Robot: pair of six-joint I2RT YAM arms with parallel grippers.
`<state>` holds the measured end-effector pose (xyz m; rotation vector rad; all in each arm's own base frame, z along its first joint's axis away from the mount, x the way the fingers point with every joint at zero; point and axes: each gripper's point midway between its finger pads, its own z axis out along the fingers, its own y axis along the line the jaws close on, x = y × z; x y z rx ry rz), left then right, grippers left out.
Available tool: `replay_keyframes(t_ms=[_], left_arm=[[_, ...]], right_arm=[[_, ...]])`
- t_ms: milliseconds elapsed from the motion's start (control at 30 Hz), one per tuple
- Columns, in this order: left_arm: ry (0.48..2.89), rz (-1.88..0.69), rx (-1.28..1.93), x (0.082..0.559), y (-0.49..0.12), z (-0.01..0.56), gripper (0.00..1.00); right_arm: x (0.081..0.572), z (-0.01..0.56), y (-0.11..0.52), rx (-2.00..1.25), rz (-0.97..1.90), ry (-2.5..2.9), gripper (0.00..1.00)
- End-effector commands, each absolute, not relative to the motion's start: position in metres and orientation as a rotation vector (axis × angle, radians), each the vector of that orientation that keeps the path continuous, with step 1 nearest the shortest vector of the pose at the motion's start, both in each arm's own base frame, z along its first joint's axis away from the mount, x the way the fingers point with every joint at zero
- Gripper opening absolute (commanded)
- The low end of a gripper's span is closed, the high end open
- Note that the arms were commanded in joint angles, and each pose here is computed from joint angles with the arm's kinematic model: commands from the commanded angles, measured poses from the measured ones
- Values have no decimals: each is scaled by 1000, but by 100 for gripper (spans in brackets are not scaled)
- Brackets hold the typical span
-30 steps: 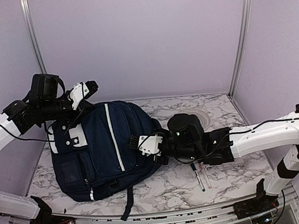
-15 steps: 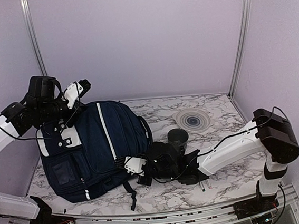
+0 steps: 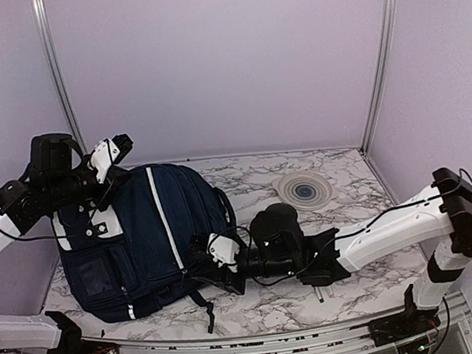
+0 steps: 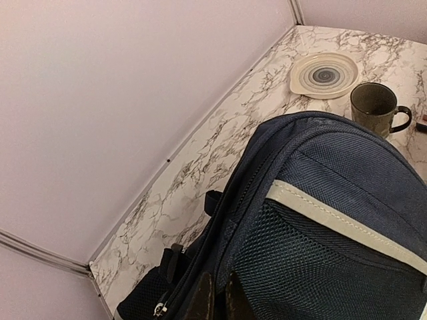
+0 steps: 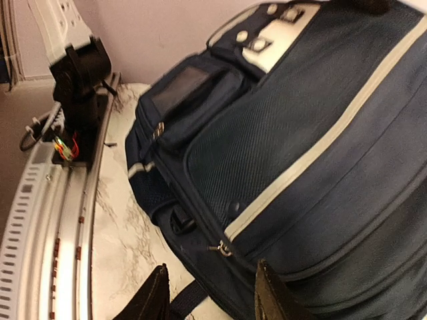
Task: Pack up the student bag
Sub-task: Unzip the upper front pocket of the student bag.
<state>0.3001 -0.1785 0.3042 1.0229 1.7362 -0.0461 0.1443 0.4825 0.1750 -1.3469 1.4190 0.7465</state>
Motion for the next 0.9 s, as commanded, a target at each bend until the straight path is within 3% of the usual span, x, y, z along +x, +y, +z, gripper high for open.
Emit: replay_keyframes(t_ms=[0, 133, 300, 467, 700, 867], left_arm=[[1335, -61, 916, 286, -186, 411, 0], [1295, -103, 960, 274, -192, 409, 0], [1240, -151, 997, 259, -197, 413, 0], [1205, -167, 1013, 243, -194, 412, 0], [1194, -191, 1032, 237, -196, 408, 0], [1210, -180, 1041, 240, -196, 404, 0]], right_arm=[[162, 261, 451, -1172, 878, 1485, 44], [202, 293, 415, -987, 944, 1660, 44], [237, 309, 418, -879, 971, 1738, 45], [278, 297, 428, -800, 976, 1841, 60], [260, 287, 474, -994, 1194, 1820, 74], [249, 285, 475, -1044, 1242, 1779, 77]])
